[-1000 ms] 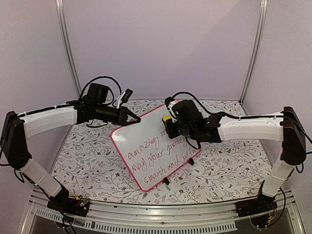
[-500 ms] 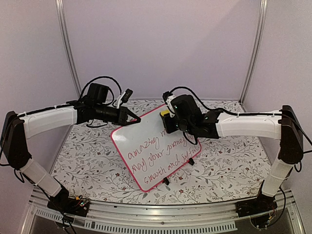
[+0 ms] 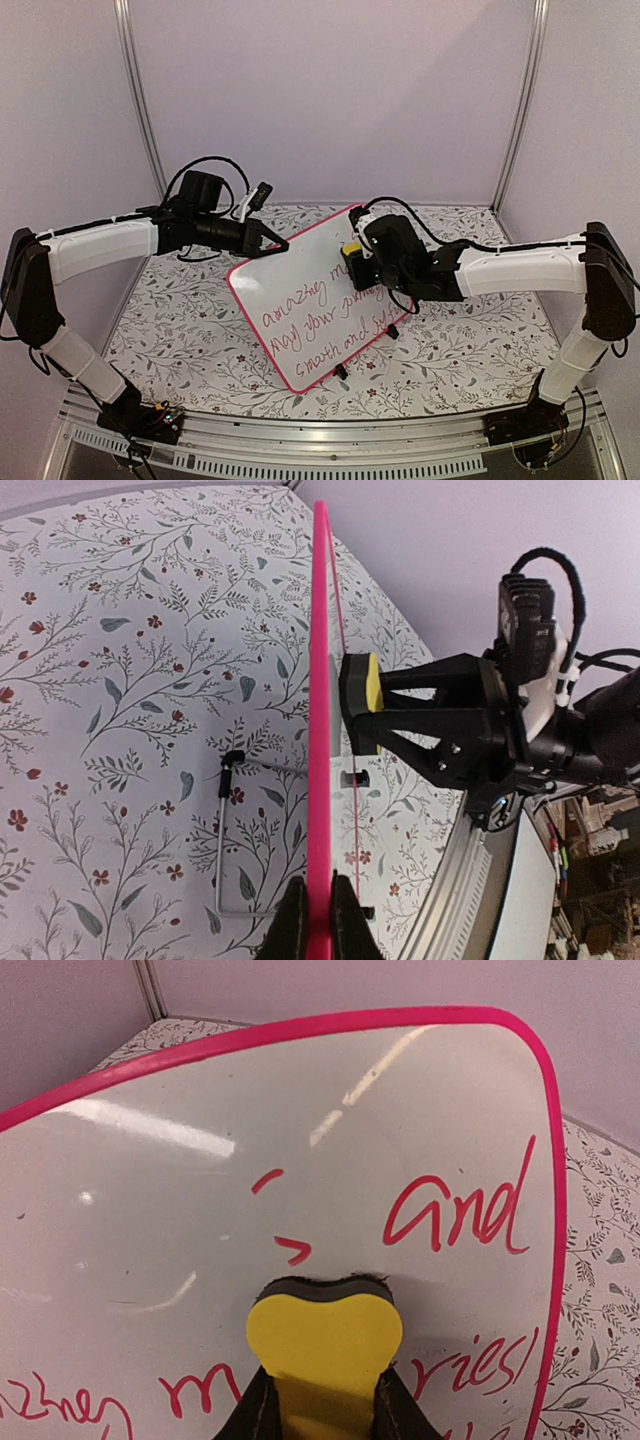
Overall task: Erase the whiteboard
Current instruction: Erase the whiteboard at the center of the board.
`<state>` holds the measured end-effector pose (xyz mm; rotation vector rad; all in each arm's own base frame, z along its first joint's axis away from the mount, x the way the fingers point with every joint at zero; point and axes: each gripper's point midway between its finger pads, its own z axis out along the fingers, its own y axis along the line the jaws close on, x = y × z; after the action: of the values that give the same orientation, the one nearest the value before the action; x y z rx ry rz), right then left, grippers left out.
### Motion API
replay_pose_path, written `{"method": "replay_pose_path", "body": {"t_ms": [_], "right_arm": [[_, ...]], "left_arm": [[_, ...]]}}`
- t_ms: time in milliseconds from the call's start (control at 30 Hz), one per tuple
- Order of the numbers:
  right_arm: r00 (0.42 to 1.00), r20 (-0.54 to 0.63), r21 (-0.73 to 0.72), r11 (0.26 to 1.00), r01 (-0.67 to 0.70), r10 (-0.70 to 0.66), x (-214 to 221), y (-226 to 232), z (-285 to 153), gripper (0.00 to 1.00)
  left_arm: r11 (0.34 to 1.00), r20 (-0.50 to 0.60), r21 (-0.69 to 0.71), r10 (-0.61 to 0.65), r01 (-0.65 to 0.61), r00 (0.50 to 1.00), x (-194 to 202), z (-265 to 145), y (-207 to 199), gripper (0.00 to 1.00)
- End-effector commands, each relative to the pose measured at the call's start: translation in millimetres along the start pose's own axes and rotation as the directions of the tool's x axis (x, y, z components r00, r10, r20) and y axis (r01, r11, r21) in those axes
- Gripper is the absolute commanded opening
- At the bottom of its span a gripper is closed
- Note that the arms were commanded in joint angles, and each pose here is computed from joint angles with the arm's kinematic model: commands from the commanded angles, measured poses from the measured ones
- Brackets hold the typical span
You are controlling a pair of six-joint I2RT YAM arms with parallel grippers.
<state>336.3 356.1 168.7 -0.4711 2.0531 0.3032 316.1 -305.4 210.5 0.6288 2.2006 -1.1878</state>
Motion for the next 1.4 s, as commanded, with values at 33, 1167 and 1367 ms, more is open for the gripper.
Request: {"method": "replay_pose_path", "body": {"t_ms": [33, 1167, 1367], "right_arm": [[0.993, -0.120, 0.030, 0.999, 0.020, -0.017, 42.4, -16.0, 2.5, 0.26], [0.998, 0.001, 0.035, 0.997, 0.068, -0.069, -29.8, -2.5, 18.4, 0.26], [0.997, -0.066, 0.035, 0.998, 0.049, -0.047, 6.6, -11.0, 14.9, 0.26]], "left_arm": [[0.997, -0.006, 0.032, 0.071, -0.071, 0.997, 4.3, 4.5, -9.1, 0.00], [0.997, -0.007, 0.034, 0.075, -0.075, 0.997, 4.5, 5.3, -9.1, 0.00], [0.997, -0.008, 0.036, 0.073, -0.073, 0.997, 4.6, 5.2, -9.6, 0.00]]}}
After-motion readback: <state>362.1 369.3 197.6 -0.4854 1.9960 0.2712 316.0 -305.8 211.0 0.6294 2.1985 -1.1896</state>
